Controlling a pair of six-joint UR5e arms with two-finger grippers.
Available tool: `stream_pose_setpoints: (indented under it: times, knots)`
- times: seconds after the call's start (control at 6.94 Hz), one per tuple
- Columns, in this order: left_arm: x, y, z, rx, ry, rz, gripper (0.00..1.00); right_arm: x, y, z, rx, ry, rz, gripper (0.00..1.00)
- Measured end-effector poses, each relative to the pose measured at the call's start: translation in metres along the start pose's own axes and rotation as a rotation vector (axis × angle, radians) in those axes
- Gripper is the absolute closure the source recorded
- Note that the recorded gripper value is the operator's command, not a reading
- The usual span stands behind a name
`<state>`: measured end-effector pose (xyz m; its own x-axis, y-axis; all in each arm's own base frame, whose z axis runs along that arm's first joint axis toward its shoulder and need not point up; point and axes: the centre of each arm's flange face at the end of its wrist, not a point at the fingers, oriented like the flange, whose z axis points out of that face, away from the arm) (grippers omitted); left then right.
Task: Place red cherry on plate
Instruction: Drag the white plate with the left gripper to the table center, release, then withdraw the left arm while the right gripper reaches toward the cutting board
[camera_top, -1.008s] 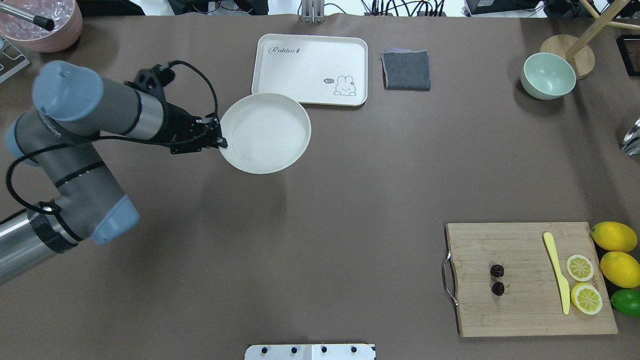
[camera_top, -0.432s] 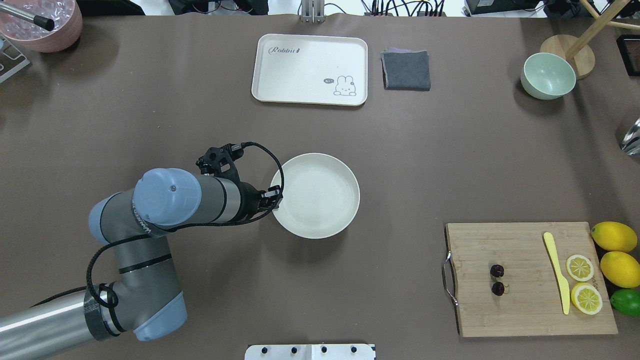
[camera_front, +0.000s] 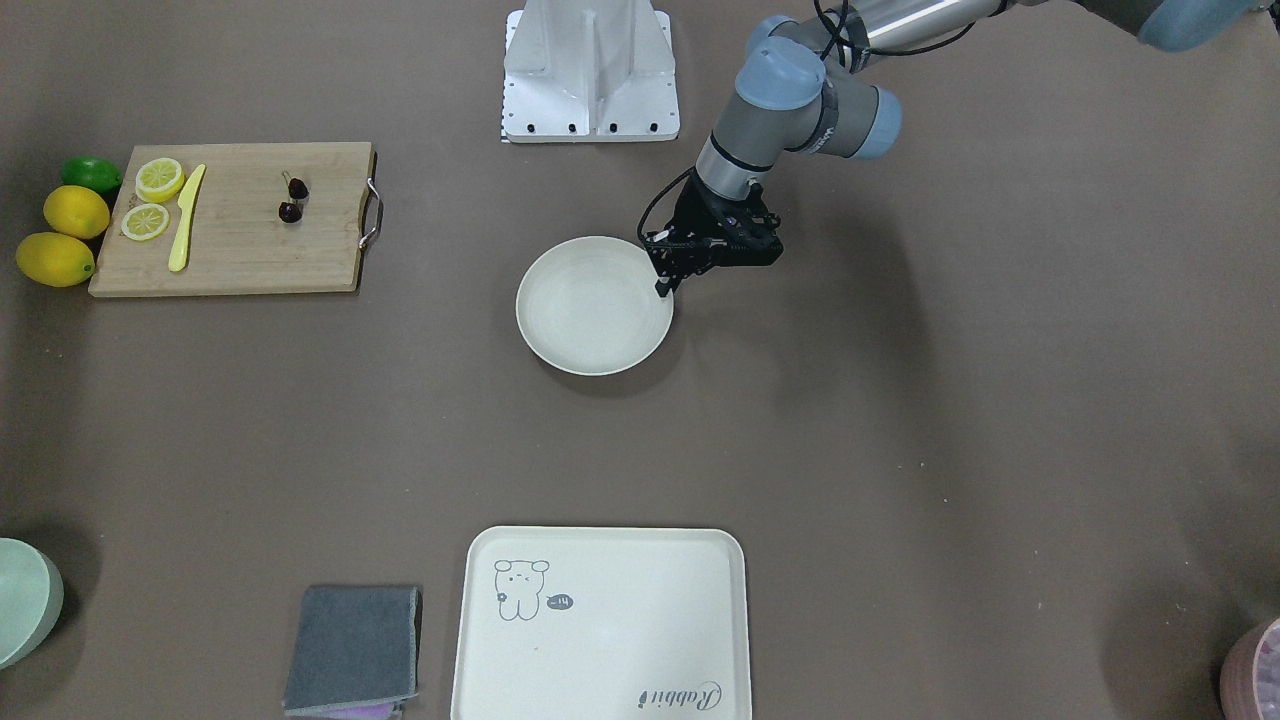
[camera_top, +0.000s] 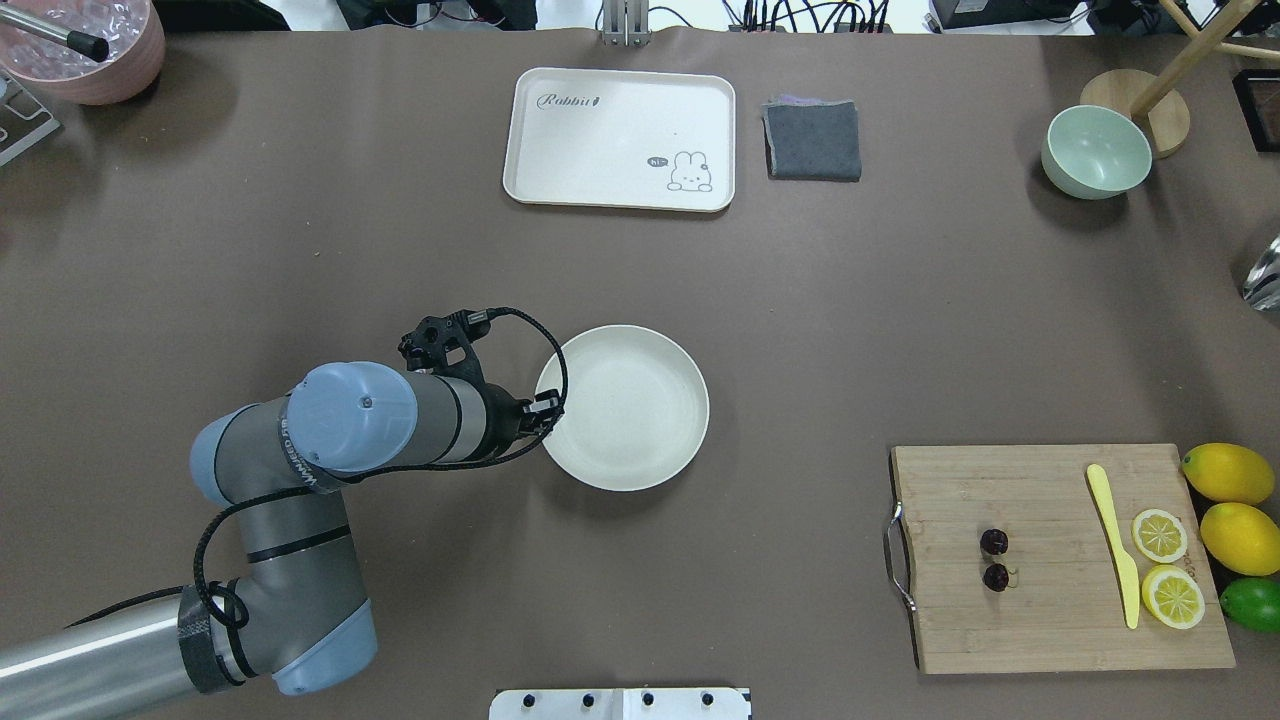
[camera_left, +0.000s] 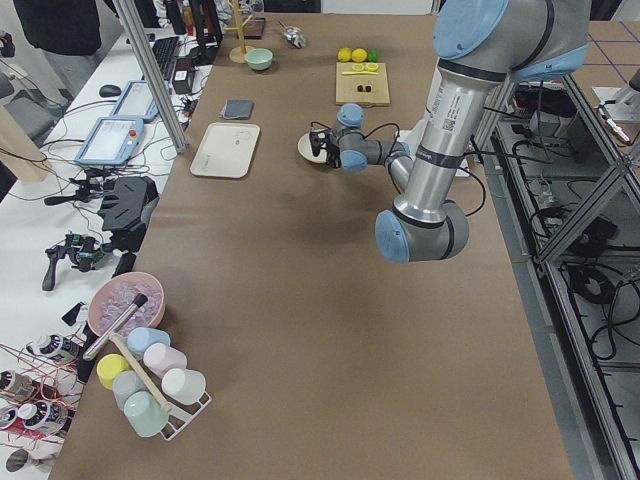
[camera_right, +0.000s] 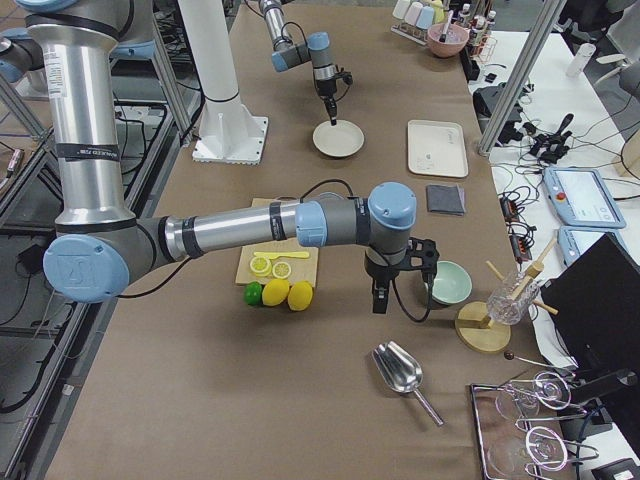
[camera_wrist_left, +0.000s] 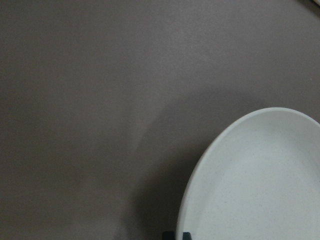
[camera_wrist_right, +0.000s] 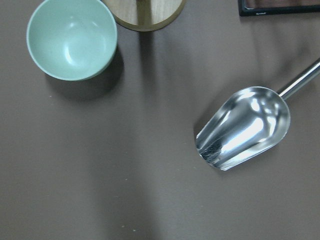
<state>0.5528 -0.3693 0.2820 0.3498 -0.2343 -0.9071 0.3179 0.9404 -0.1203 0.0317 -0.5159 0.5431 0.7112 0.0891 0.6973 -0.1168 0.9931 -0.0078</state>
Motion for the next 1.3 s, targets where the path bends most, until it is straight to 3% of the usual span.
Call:
stream_pose_setpoints:
  times: [0.29, 0.58, 0.72, 1.01, 1.3]
  knots:
    - [0.003, 0.000, -0.003, -0.002, 0.007, 0.006, 0.02, -0.081, 0.014, -0.005, 0.007, -0.027, 0.050, 0.00]
    - [0.006, -0.024, -0.019, 0.020, 0.022, 0.007, 0.02, -0.163, 0.038, -0.004, -0.008, -0.063, 0.068, 0.00]
    - [0.004, -0.060, -0.034, 0.049, 0.015, 0.034, 0.02, -0.205, 0.056, -0.001, -0.021, -0.077, 0.070, 0.00]
    - [-0.018, -0.155, -0.074, 0.084, -0.089, 0.165, 0.02, -0.281, 0.102, 0.014, -0.048, -0.102, 0.113, 0.00]
    - [-0.048, -0.229, -0.126, 0.085, -0.151, 0.288, 0.02, -0.332, 0.167, 0.066, -0.041, -0.107, 0.133, 0.00]
